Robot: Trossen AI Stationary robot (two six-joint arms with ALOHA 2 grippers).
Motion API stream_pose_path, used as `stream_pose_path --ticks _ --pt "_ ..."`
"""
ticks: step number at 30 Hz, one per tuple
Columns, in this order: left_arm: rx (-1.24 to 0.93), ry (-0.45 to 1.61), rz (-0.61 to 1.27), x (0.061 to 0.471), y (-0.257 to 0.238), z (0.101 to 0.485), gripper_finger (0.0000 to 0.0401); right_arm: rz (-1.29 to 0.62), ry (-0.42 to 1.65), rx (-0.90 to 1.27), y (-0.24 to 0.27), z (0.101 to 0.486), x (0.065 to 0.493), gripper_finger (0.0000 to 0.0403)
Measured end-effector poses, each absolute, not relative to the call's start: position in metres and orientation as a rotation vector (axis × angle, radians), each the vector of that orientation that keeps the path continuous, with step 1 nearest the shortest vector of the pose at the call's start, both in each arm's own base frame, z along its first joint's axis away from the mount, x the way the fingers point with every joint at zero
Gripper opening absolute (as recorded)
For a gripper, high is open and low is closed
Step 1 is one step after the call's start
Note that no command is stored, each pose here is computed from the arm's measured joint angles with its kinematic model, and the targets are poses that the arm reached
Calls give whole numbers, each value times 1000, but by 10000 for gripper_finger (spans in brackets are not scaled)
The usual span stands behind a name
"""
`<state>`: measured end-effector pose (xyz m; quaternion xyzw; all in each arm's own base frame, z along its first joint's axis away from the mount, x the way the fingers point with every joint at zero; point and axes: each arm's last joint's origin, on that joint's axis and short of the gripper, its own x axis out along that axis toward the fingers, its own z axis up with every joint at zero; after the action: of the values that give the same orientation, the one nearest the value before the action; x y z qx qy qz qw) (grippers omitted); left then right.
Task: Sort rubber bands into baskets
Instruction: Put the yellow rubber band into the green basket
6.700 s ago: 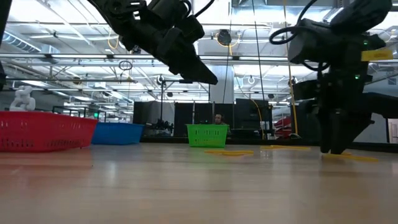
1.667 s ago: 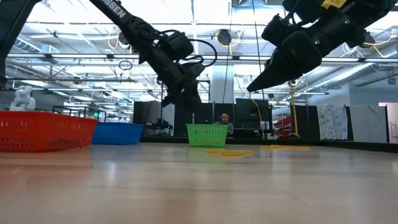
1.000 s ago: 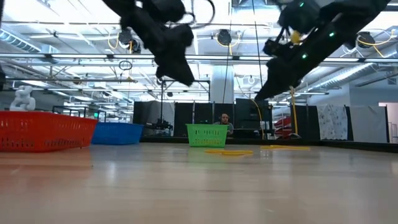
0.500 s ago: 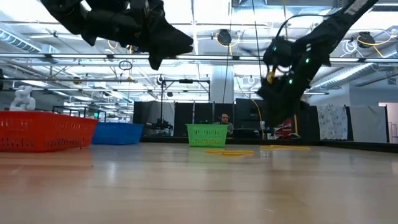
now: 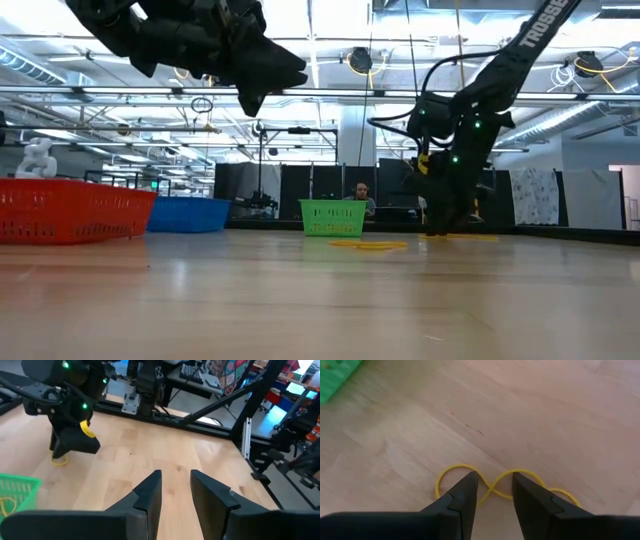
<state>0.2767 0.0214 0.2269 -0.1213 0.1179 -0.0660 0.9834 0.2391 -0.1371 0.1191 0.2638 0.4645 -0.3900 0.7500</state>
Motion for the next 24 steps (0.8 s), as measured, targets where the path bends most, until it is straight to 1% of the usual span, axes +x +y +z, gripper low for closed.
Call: stream_pose_path --ticks 3,5,7,9,11,14,18,24 --pt "-245 247 -132 276 21 226 109 -853 1030 582 -136 121 237 99" --pt "-246 250 -132 276 21 226 109 -843 1035 577 -135 122 236 69" --pt "-245 250 -132 276 21 226 109 -821 1034 553 -135 123 236 27" --pt "-220 248 -135 276 21 226 109 -805 1019 513 -134 127 237 9" --pt "-155 238 -146 277 20 224 109 -797 997 489 -131 132 237 8" --pt "-71 189 -175 280 14 215 109 -781 899 442 -128 152 240 2" --pt "-44 37 -194 283 10 205 109 -749 801 409 -116 179 237 1" --pt "-49 22 -194 294 11 180 109 -639 617 382 -87 219 236 1"
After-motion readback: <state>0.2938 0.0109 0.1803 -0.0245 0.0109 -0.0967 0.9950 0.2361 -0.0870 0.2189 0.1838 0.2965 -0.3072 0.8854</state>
